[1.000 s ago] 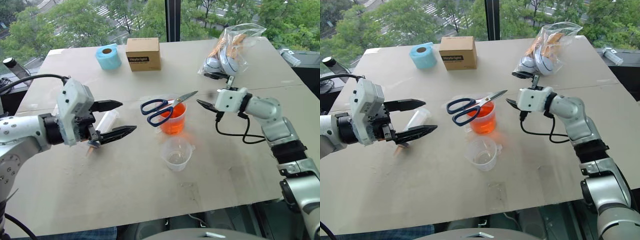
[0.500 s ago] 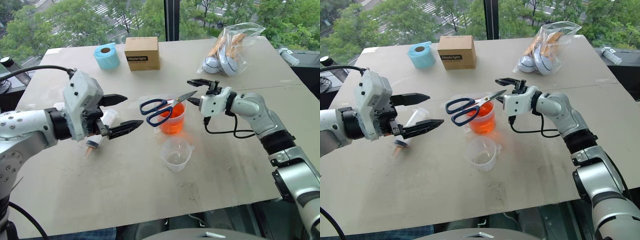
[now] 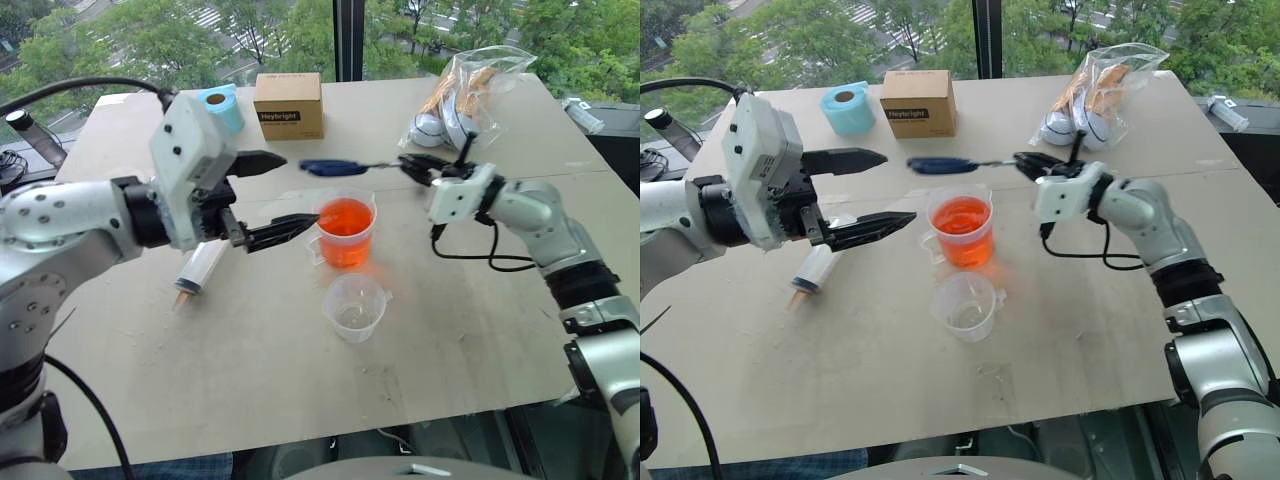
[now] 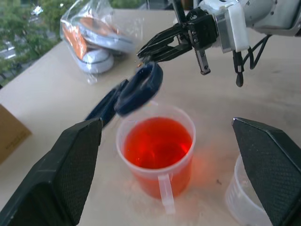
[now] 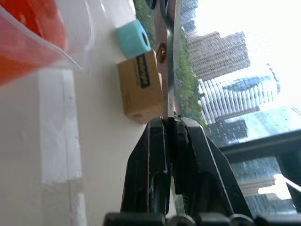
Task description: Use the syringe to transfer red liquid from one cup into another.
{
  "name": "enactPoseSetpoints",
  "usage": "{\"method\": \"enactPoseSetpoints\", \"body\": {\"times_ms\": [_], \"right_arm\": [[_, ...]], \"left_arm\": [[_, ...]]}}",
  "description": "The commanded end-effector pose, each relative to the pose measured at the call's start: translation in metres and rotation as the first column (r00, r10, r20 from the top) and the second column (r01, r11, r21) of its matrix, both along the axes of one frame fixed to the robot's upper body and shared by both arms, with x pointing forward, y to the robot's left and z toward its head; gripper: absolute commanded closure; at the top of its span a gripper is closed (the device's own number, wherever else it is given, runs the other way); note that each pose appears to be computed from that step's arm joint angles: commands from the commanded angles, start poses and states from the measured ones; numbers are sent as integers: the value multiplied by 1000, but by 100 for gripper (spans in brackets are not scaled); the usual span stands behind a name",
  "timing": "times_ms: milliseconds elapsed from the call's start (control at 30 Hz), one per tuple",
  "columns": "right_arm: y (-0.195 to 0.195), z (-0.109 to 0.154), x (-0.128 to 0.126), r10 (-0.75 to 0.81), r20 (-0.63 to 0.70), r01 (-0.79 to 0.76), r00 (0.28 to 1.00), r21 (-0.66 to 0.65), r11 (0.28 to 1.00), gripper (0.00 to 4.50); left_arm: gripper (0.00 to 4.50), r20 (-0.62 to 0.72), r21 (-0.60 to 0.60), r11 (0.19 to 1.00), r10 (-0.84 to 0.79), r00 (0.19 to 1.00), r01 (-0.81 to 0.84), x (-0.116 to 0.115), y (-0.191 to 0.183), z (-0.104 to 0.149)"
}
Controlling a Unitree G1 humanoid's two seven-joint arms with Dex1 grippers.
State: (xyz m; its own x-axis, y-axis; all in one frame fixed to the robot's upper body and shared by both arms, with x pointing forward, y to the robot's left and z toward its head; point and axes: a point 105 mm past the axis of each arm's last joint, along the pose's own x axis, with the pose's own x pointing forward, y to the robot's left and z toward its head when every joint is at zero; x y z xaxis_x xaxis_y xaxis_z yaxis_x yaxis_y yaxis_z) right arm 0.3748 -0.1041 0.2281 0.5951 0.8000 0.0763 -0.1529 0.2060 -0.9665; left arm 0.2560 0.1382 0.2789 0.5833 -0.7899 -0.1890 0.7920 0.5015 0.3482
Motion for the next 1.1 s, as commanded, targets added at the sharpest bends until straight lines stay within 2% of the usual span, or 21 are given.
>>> {"method": "enactPoseSetpoints", "body": {"times_ms": [33,233,333,467,500,533,567,633,700,767,800,900,1000,1100], "right_arm": [[-56,25,0,-155,54,151,986,75,986,444],[-151,9,-14,-425,20,425,905,4,905,444],[-192,-9,-26,-538,-12,536,843,-61,842,444],[-208,-32,-35,-591,-53,583,805,-116,804,444],[-206,-39,-37,-590,-79,579,803,-127,805,378],[-205,-44,-39,-587,-129,575,799,-118,809,363],[-205,-51,-41,-585,-209,575,784,-110,811,314],[-206,-54,-44,-582,-273,580,766,-95,809,228],[-205,-57,-49,-565,-347,574,748,-90,814,122],[-195,-54,-56,-498,-445,537,744,-46,842,31],[-188,-50,-58,-449,-501,516,740,-6,857,9],[-157,-39,-69,-259,-655,436,710,120,892,9],[-122,-26,-82,-48,-741,339,670,248,907,9],[-91,-13,-95,143,-773,223,619,348,911,9]], "left_arm": [[0,27,-46,999,-23,999,25,2,-9,10],[0,-6,-85,994,-70,998,69,11,-24,4],[0,-53,-84,991,-105,993,101,17,-33,-13],[0,-58,-143,978,-158,986,149,22,-44,-18],[0,-55,-147,977,-162,985,152,23,-44,-18],[0,-56,-150,976,-165,985,156,25,-44,-18],[0,-57,-153,975,-170,984,159,25,-44,-18],[0,-58,-160,970,-194,979,182,23,-45,-19],[0,-52,-154,967,-213,976,203,21,-45,-20],[0,-44,-134,974,-191,981,184,23,-37,-21],[0,-40,-120,979,-171,984,165,25,-31,-21],[0,-30,-73,995,-77,997,75,33,-8,-23],[0,4,-11,996,86,996,-86,49,23,-26],[0,13,55,968,243,970,-244,58,61,-35]]}}
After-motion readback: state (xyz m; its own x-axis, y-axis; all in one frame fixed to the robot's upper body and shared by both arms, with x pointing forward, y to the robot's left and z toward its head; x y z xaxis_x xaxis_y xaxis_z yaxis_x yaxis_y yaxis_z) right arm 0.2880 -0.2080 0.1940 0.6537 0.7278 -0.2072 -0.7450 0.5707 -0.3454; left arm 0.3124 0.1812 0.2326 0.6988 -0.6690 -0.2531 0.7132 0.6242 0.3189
